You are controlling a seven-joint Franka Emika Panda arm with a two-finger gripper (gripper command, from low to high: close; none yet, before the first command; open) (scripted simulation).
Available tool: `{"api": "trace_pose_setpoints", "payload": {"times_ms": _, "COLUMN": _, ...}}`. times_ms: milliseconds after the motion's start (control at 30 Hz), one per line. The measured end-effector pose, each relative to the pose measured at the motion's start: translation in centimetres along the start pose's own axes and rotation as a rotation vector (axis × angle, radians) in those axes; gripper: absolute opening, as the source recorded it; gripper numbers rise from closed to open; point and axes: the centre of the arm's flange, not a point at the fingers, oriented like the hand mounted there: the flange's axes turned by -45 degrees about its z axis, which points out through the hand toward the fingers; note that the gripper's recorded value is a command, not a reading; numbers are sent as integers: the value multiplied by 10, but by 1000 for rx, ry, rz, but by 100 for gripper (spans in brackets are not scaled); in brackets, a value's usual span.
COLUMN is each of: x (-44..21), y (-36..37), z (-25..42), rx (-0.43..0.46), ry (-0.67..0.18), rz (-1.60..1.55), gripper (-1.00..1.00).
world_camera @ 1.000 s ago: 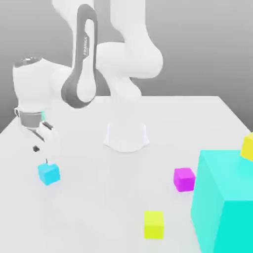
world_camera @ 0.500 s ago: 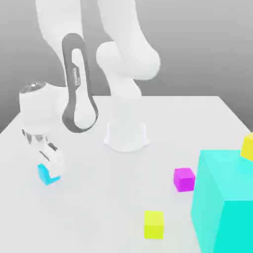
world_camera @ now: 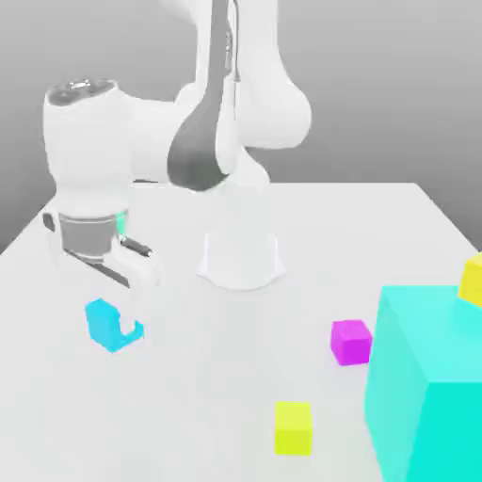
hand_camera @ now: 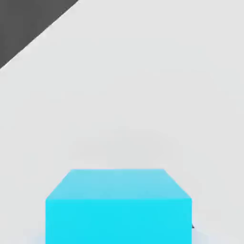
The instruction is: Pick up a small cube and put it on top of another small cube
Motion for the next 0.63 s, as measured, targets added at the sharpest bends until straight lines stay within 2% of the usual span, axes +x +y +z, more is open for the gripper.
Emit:
{"api": "trace_pose_setpoints", "payload": {"times_ms": 167, "x": -46, "y": -119, "z": -53, "rx": 8, "ry": -5, "rz": -82, "gripper": -100}}
{"api": "trace_pose_setpoints", "payload": {"times_ms": 367, "x": -151, "y": -226, "z": -111, "rx": 6, "ry": -17, "rz": -187, "gripper": -100}}
{"api": "trace_pose_setpoints", "payload": {"times_ms": 500, "x": -235, "y": -283, "z": -102, "rx": -8, "ry": -19, "rz": -257, "gripper": -100}}
{"api": "trace_pose_setpoints", "payload": {"times_ms": 533, "x": -245, "y": -289, "z": -95, "rx": -9, "ry": -20, "rz": -266, "gripper": 100}}
{"api": "trace_pose_setpoints", "payload": {"times_ms": 633, "x": -245, "y": -289, "z": -95, "rx": -9, "ry": -20, "rz": -267, "gripper": 100}}
